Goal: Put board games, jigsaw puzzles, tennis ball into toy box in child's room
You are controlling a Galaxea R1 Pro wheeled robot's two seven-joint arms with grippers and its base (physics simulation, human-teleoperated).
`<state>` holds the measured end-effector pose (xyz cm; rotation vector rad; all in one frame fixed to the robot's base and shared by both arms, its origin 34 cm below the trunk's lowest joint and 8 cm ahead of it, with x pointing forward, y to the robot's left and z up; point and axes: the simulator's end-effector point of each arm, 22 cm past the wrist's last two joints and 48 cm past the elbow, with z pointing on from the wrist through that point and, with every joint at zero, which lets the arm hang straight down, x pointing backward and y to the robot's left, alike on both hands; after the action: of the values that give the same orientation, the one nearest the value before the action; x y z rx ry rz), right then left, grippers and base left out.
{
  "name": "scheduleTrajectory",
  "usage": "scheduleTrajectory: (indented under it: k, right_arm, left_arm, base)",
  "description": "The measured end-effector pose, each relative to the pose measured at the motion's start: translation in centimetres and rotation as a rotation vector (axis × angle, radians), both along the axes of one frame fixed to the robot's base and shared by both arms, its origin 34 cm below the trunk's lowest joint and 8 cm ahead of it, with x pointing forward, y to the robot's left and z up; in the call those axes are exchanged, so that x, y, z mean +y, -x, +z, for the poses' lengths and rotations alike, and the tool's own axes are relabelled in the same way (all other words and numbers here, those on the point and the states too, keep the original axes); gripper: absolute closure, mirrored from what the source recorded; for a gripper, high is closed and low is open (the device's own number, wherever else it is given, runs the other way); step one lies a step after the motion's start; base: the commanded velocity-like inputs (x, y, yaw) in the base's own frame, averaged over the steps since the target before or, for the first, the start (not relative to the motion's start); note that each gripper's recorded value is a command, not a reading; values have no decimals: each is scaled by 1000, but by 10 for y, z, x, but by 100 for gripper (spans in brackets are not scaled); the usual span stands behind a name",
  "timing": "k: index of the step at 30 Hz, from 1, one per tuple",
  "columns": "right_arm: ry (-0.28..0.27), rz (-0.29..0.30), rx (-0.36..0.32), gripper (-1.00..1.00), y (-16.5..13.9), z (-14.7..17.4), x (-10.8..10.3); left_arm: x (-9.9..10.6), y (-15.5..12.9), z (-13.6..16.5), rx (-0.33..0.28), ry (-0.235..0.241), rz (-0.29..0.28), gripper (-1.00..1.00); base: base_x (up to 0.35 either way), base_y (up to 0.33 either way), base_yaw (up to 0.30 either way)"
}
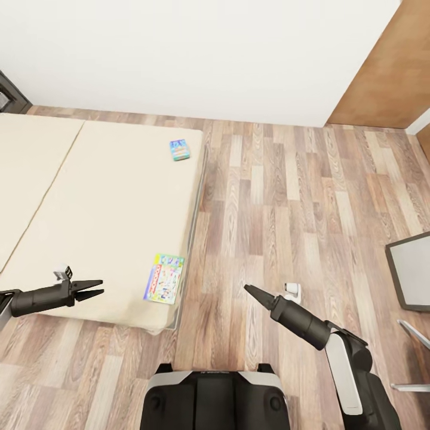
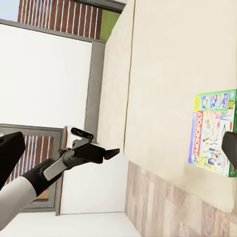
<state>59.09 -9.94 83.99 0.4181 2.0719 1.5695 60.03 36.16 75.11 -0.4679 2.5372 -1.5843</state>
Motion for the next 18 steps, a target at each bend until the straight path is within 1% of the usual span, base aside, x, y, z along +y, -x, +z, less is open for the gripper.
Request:
scheduleTrajectory:
  k: [11,18]
  right_arm:
    - [2,-2,-20,-100,-3,9,-2]
    - [-3,-2,-32,-100,-5,15,1]
  left_arm:
    - [0,-4,9,-18,0,0,-100]
    - [0,-7,15,-30,0,0,-100]
  base:
    - [0,0,69]
    - [0,-35,17]
